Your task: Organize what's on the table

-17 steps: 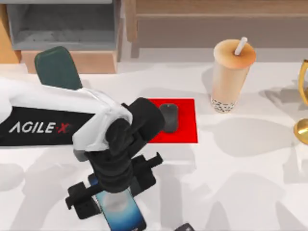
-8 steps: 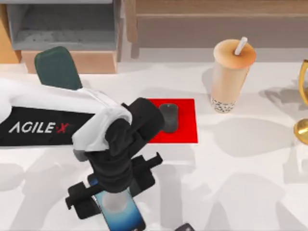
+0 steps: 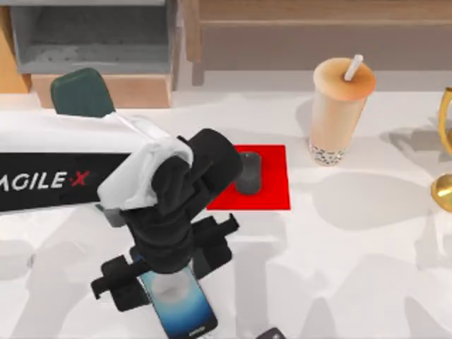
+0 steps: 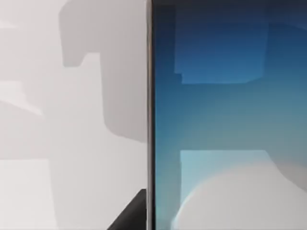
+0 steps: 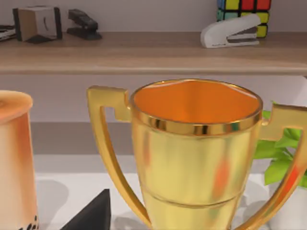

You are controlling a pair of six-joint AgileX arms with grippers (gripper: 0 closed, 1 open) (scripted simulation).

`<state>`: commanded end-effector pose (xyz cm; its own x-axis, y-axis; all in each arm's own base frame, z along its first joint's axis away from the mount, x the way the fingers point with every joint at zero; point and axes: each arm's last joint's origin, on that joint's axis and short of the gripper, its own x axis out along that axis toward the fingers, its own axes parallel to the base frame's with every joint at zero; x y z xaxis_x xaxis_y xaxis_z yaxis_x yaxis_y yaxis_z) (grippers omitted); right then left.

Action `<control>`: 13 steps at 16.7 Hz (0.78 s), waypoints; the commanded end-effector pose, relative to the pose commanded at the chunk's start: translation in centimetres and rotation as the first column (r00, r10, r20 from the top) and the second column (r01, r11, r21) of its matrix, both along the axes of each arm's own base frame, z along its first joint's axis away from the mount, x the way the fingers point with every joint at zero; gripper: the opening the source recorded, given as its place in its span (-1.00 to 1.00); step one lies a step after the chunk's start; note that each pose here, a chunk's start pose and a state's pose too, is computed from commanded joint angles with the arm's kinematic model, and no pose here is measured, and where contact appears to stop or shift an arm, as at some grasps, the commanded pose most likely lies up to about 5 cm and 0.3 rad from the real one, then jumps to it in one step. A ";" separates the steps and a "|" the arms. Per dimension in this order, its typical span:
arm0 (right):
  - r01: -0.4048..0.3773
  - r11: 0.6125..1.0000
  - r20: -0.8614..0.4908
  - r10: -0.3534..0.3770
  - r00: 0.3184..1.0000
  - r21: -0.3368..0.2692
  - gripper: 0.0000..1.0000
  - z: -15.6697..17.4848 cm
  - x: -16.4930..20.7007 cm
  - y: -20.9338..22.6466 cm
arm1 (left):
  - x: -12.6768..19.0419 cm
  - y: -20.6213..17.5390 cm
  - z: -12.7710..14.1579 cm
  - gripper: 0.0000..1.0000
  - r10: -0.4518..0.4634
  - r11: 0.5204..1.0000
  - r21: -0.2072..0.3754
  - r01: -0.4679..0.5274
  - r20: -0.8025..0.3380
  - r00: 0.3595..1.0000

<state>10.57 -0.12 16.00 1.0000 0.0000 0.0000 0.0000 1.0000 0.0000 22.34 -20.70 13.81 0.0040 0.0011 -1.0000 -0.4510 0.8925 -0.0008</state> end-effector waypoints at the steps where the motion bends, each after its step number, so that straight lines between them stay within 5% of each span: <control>1: 0.000 1.000 0.000 0.000 1.000 0.000 1.00 0.0 0.0 0.0 | 0.0 0.0 0.4 -1.00 -0.001 1.000 0.001 0.001 0.000 1.000; 8: 0.000 1.000 0.000 0.000 1.000 0.000 1.00 0.0 0.0 0.0 | -0.3 0.0 0.9 -1.00 -0.002 1.000 0.007 0.002 0.044 0.999; 13: 0.000 1.000 0.000 0.000 1.000 0.000 1.00 0.0 0.0 0.0 | -1.1 -0.5 4.5 -1.00 -0.096 0.995 0.056 0.081 0.373 0.923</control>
